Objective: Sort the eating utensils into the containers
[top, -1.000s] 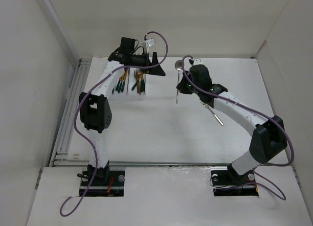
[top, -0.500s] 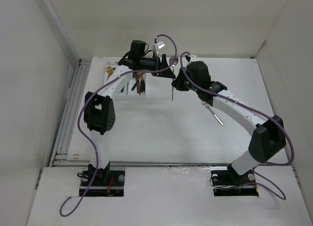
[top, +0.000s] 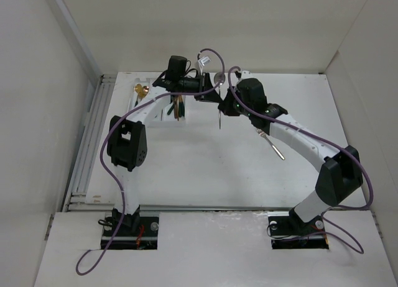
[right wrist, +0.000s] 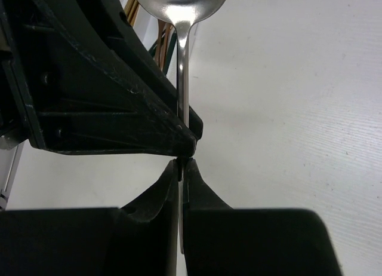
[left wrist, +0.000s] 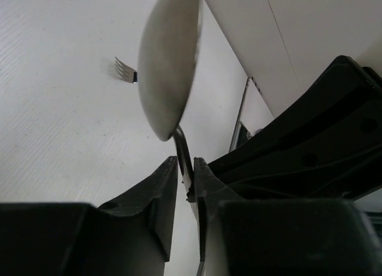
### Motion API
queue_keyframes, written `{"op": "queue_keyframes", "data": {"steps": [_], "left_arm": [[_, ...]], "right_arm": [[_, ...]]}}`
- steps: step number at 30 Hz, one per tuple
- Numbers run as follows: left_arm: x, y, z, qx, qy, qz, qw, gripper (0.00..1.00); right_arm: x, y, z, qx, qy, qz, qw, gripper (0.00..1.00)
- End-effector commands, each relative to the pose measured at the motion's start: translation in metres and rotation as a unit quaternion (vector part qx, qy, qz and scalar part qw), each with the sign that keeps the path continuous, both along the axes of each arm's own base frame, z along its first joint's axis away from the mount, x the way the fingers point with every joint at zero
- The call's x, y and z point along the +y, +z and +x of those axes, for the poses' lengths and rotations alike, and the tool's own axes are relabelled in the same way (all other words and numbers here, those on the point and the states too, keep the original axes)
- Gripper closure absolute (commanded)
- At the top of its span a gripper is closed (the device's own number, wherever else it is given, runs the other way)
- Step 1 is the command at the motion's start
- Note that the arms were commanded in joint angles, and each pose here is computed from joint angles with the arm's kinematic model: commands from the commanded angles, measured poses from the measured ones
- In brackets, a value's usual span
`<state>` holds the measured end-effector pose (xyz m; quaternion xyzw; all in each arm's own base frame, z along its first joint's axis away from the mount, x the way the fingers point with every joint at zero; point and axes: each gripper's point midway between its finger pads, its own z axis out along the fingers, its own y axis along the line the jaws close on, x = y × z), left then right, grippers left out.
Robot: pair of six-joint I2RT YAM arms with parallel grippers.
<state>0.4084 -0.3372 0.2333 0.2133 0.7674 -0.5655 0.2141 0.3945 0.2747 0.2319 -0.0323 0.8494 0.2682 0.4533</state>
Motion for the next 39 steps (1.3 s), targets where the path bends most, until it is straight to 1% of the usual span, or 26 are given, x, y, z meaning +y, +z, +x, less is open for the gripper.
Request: {"op": "queue_keyframes", "data": {"steps": [1,2,3,9,10,12,13,14,15,16,17,18,19,20,23,24,26,27,28,30,31,34,35,37,38,39], "left_arm": [[0.001,0.025,0.003,-0.036,0.015,-0.019,0.999,0.88],[0.001,0.022,0.001,-0.026,0.012,-0.019,0.999,0.92],[0.001,0.022,0.001,-0.026,0.012,-0.019,0.999,1.0],[0.01,0.018,0.005,-0.009,0.021,-0.028,0.999,1.0],[0.018,0.018,0.012,-0.014,0.029,-0.027,0.999,1.0],[0.031,0.011,0.019,-0.01,0.052,0.001,0.999,1.0],[0.039,0.0,0.032,-0.052,0.077,0.042,0.995,1.0],[0.05,-0.005,0.042,-0.067,0.098,0.072,0.99,1.0],[0.06,-0.008,0.043,-0.068,0.112,0.109,0.985,1.0],[0.068,-0.012,0.049,-0.084,0.125,0.139,0.979,1.0],[0.086,-0.019,0.063,-0.102,0.162,0.186,0.964,1.0],[0.094,-0.021,0.067,-0.122,0.165,0.211,0.956,1.0],[0.107,-0.025,0.07,-0.119,0.179,0.232,0.949,1.0],[0.123,-0.03,0.078,-0.117,0.206,0.258,0.937,1.0],[0.168,-0.032,0.092,-0.127,0.252,0.313,0.907,1.0],[0.194,-0.037,0.1,-0.128,0.284,0.35,0.883,1.0],[0.222,-0.024,0.107,-0.148,0.308,0.392,0.854,1.0],[0.243,-0.028,0.113,-0.146,0.329,0.426,0.83,1.0],[0.263,-0.028,0.116,-0.141,0.343,0.442,0.817,1.0],[0.288,-0.03,0.119,-0.133,0.36,0.466,0.797,1.0],[0.314,-0.032,0.122,-0.122,0.383,0.487,0.776,1.0],[0.348,-0.031,0.123,-0.115,0.412,0.519,0.74,1.0],[0.356,-0.033,0.128,-0.119,0.414,0.522,0.736,1.0],[0.364,-0.032,0.135,-0.121,0.418,0.524,0.732,1.0],[0.369,-0.047,0.14,-0.109,0.412,0.524,0.737,1.0],[0.367,-0.049,0.145,-0.11,0.41,0.52,0.741,1.0]], "right_arm": [[0.024,0.056,0.002,-0.067,0.026,0.054,0.996,1.0],[0.024,0.056,0.002,-0.067,0.026,0.054,0.996,1.0],[0.024,0.056,0.002,-0.064,0.024,0.058,0.996,1.0],[0.027,0.051,0.002,-0.058,0.03,0.057,0.996,1.0],[0.032,0.047,0.0,-0.051,0.045,0.059,0.996,0.96],[0.039,0.052,-0.001,-0.055,0.065,0.063,0.994,0.8],[0.042,0.045,-0.002,-0.047,0.074,0.062,0.994,0.71],[0.046,0.051,-0.004,-0.051,0.088,0.065,0.993,0.57],[0.045,0.049,0.0,-0.049,0.088,0.066,0.993,0.53],[0.048,0.041,0.001,-0.041,0.092,0.063,0.993,0.49],[0.05,0.048,0.0,-0.045,0.099,0.069,0.992,0.44],[0.052,0.048,0.003,-0.046,0.099,0.069,0.992,0.43],[0.051,0.046,0.008,-0.043,0.099,0.07,0.992,0.43],[0.052,0.05,0.009,-0.047,0.099,0.072,0.991,0.42],[0.054,0.056,0.016,-0.055,0.106,0.075,0.99,0.42],[0.05,0.051,0.021,-0.05,0.1,0.072,0.991,0.41],[0.053,0.059,0.023,-0.06,0.107,0.073,0.99,0.41],[0.05,0.053,0.028,-0.059,0.105,0.067,0.991,0.41],[0.052,0.059,0.027,-0.063,0.11,0.071,0.989,0.41],[0.051,0.042,0.035,-0.05,0.11,0.062,0.991,0.41],[0.052,0.044,0.036,-0.049,0.12,0.068,0.989,0.41],[0.051,0.039,0.045,-0.043,0.126,0.072,0.989,0.41],[0.051,0.045,0.047,-0.049,0.126,0.074,0.988,0.41],[0.054,0.037,0.052,-0.043,0.126,0.072,0.989,0.41],[0.05,0.033,0.056,-0.04,0.12,0.07,0.989,0.41],[0.053,0.041,0.059,-0.048,0.125,0.075,0.988,0.41]]}}
